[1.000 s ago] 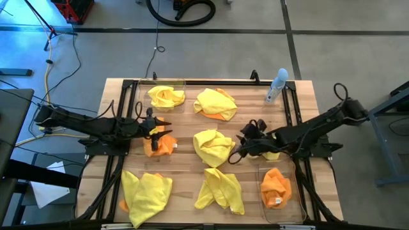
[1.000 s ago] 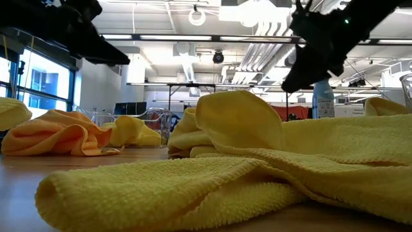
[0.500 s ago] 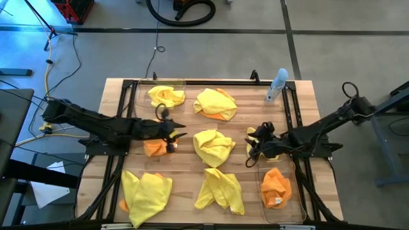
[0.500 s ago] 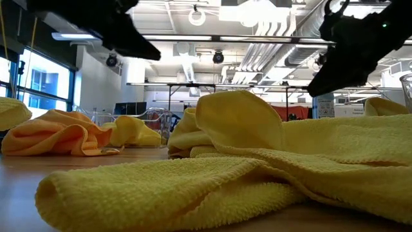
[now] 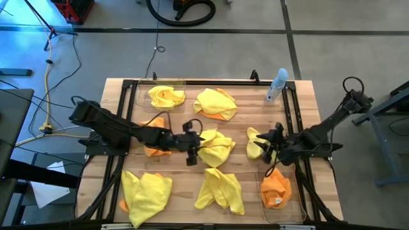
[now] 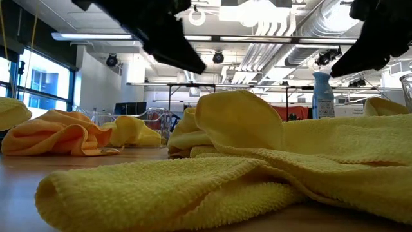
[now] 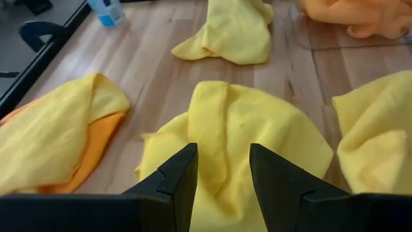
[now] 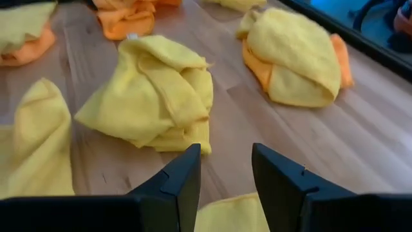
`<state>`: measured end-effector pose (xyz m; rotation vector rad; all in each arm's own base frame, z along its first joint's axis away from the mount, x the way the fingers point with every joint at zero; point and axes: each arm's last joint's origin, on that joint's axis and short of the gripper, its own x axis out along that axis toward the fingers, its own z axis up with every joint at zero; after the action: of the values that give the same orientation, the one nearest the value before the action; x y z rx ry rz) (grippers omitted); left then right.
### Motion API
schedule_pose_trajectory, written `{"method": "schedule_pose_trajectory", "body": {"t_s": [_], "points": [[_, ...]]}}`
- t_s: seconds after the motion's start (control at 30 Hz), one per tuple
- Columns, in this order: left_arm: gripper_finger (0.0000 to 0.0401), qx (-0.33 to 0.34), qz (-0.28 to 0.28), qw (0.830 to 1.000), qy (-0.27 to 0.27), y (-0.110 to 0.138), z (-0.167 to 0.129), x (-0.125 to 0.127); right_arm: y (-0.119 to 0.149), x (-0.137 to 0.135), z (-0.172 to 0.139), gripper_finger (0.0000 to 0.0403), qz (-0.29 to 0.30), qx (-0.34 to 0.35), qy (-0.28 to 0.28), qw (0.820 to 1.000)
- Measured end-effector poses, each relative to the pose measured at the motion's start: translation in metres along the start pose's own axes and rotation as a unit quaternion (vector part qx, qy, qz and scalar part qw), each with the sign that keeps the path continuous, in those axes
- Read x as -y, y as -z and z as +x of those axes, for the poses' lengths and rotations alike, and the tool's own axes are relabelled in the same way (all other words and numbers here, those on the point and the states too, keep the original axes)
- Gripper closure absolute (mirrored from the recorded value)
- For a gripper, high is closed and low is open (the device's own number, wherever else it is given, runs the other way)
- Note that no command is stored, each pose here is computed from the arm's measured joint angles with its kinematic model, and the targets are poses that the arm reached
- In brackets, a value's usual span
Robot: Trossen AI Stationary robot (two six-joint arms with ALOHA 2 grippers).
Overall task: Sort microfiber towel by color & place in baskets
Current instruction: Put the yellow towel into the top transparent bin
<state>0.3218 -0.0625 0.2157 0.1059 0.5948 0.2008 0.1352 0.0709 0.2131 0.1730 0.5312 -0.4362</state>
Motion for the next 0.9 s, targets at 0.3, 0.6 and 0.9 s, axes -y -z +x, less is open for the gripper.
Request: {"method": "schedule_pose_trajectory", "body": {"t_s": [0.3,0.6,0.9], "points": [[0.0272,-0.068,-0.007,0.997,-0.024,0.005,0.037,-0.001,0.001,-0.001,-0.007,0.0271,-0.022,0.011,-0.011,1.000],[0.0279,-0.146,-0.014,0.988,-0.059,0.026,0.057,-0.018,0.002,-0.001,-0.007,0.0271,-0.019,0.010,-0.011,1.000],[0.0392,-0.183,-0.011,0.981,-0.068,0.030,0.051,-0.028,0.001,-0.002,-0.007,0.0271,-0.014,0.012,-0.012,1.000]]}}
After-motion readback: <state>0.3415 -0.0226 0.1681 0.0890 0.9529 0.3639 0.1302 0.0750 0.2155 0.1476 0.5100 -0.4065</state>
